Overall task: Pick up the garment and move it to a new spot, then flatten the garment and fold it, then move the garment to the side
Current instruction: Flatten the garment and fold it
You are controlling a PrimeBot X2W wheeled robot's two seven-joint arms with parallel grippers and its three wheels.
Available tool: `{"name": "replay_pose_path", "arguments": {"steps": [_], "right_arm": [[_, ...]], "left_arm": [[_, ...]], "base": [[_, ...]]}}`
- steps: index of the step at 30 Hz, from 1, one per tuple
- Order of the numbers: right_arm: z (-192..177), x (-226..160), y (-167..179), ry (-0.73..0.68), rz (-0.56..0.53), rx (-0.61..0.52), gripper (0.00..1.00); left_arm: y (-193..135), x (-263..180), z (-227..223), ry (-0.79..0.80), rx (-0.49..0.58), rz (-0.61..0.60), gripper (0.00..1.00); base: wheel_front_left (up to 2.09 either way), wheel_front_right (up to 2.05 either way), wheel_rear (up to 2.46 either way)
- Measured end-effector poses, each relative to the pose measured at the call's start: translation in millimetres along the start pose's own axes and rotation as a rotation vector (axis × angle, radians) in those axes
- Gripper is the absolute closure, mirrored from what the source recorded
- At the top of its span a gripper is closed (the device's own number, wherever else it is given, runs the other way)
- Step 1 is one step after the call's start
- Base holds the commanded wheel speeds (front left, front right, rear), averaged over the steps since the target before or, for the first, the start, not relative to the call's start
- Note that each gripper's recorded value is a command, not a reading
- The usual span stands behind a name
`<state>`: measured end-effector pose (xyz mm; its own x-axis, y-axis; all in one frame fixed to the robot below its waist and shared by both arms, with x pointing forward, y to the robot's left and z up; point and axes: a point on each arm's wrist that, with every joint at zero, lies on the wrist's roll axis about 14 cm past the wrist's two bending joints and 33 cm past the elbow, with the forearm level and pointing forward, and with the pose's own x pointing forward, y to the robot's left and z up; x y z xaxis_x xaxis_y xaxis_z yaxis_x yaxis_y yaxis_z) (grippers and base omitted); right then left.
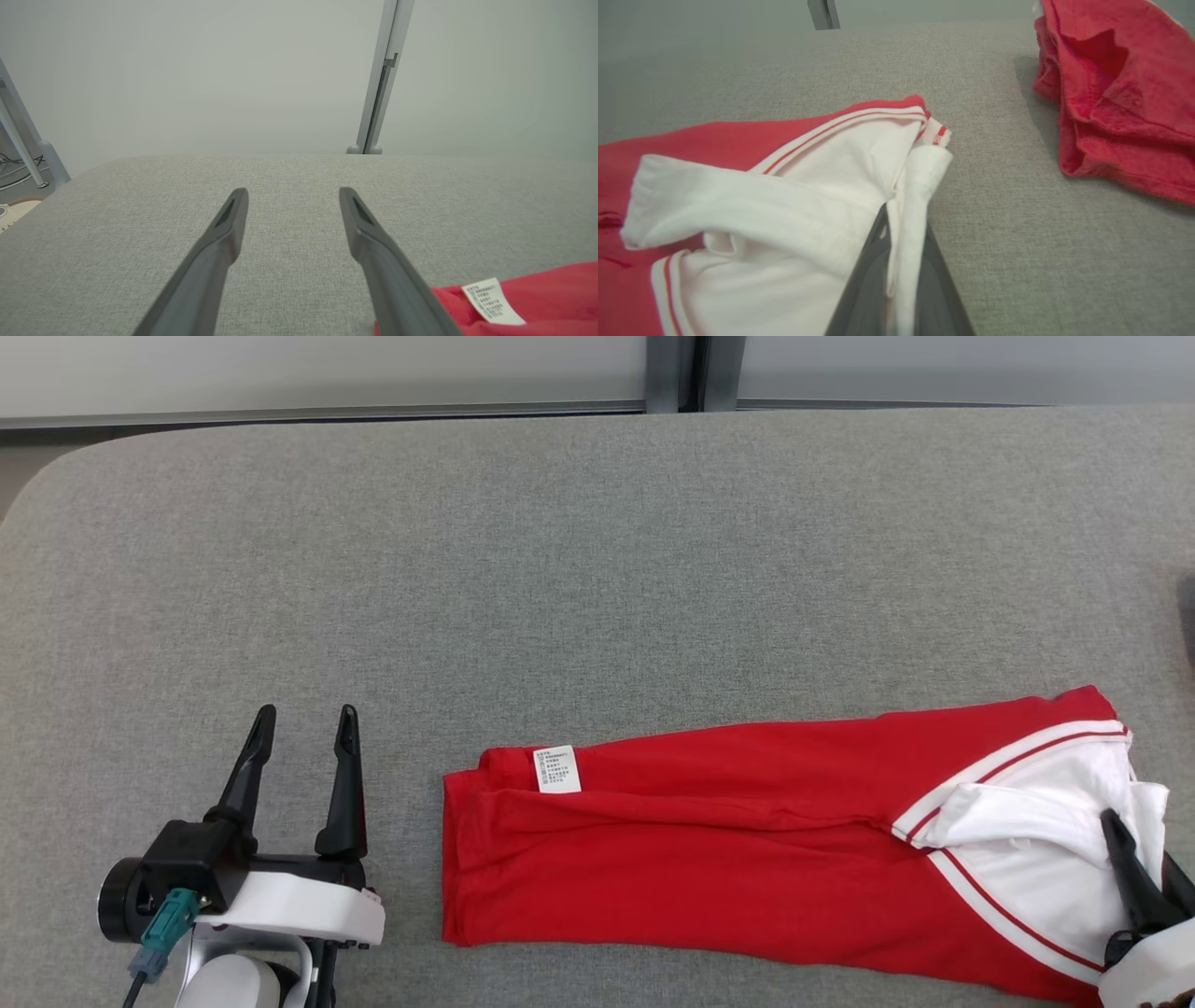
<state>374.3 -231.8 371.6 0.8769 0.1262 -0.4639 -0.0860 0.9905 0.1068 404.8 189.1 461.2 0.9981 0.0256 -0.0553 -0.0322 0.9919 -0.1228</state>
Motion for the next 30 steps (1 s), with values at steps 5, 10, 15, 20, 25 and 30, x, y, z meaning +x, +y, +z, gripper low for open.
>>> {"name": "replay_pose_path", "arguments": {"steps": [5, 10, 15, 20, 25, 30], "right_arm": [[16.7, 1.9, 17.6, -0.022, 0.063, -0.014, 1.00], [74.4, 1.4, 55.1, -0.152, 0.165, -0.080, 1.00], [109.0, -4.9, 131.2, -0.217, 0.341, -0.081, 1.00], [104.8, -10.1, 222.8, -0.190, 0.569, -0.006, 1.00], [79.2, -18.4, 295.9, -0.106, 0.750, 0.050, 1.00], [47.7, -21.1, 329.7, -0.010, 0.845, 0.054, 1.00]], "left_arm": [[-3.2, 2.1, 1.3, -0.005, 0.005, -0.013, 0.00], [-5.1, 2.1, 5.8, -0.017, 0.009, -0.025, 0.00], [-6.8, 0.6, 9.8, -0.028, 0.013, -0.033, 0.00], [-6.6, -3.2, 10.5, -0.029, 0.008, -0.028, 0.00], [-2.4, -7.6, 8.9, -0.023, 0.006, -0.010, 0.00], [2.6, -10.0, 6.0, -0.013, 0.005, 0.005, 0.00]], "base": [[0.00, 0.00, 0.00], [0.00, 0.00, 0.00], [0.00, 0.00, 0.00], [0.00, 0.00, 0.00], [0.00, 0.00, 0.00], [0.00, 0.00, 0.00]]}}
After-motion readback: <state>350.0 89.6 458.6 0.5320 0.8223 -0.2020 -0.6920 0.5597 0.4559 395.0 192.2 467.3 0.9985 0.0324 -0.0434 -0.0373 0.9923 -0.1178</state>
